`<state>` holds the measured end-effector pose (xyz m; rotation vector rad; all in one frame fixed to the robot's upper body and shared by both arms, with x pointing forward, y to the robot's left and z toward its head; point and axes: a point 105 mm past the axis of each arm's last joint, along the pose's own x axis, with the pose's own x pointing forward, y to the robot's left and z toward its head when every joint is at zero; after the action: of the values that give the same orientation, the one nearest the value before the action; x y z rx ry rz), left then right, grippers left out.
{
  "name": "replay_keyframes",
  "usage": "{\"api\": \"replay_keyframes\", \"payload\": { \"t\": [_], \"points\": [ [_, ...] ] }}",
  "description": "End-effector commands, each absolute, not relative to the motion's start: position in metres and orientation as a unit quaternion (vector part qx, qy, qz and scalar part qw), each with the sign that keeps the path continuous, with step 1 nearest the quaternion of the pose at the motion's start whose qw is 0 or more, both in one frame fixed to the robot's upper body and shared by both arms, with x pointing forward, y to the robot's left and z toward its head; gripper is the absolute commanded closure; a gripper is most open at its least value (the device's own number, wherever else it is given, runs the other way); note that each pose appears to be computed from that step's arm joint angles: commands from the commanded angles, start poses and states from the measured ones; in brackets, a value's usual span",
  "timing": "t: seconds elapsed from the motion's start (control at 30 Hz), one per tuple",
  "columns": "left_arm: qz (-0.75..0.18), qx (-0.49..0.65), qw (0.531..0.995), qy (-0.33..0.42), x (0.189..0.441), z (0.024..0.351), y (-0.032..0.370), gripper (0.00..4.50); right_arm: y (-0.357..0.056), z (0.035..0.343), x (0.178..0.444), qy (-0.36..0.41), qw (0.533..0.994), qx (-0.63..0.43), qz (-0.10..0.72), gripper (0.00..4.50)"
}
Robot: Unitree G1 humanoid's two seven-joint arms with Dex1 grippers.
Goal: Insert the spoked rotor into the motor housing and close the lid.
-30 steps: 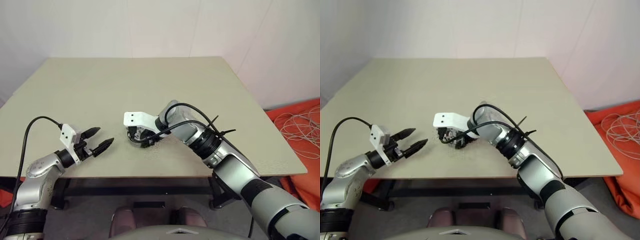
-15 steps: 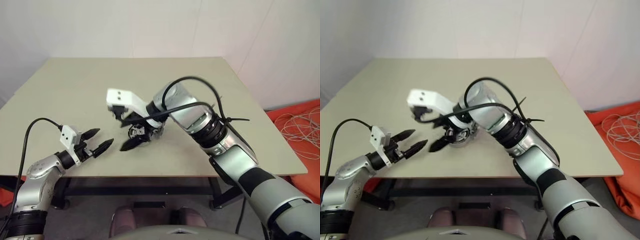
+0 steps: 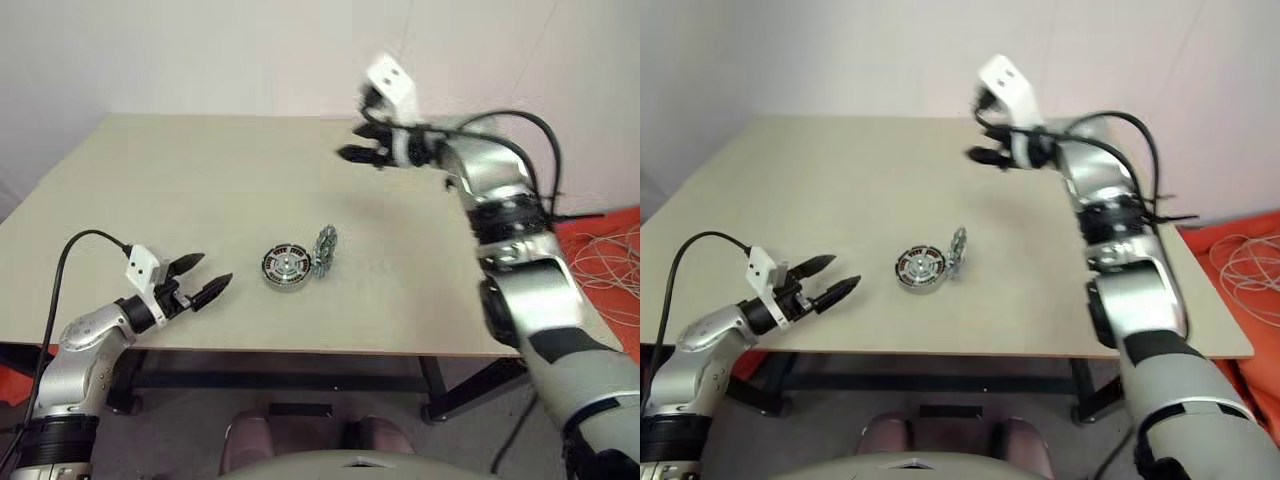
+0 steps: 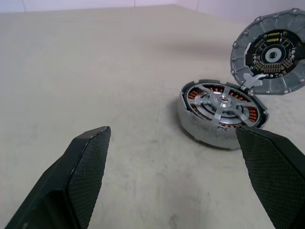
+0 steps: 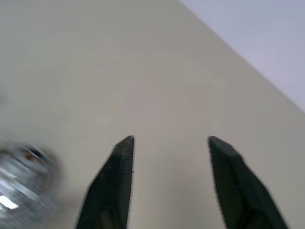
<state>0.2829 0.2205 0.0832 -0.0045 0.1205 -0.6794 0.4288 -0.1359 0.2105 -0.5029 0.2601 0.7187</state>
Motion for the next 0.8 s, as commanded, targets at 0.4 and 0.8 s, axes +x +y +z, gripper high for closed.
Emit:
{"api": "replay_keyframes", "payload": {
  "t": [0.4,0.8],
  "points": [
    [-0.34,0.015,0.939,0.042,0.284,0.1,0.22,0.0,-0.096,0.121,0.343,0.223,0.79,-0.235,0.52,4.47],
    [-0.33,0.01,0.943,0.038,0.28,0.1,0.22,0.0,-0.011,0.141,0.353,0.167,0.805,-0.184,0.538,4.47]
  ]
}}
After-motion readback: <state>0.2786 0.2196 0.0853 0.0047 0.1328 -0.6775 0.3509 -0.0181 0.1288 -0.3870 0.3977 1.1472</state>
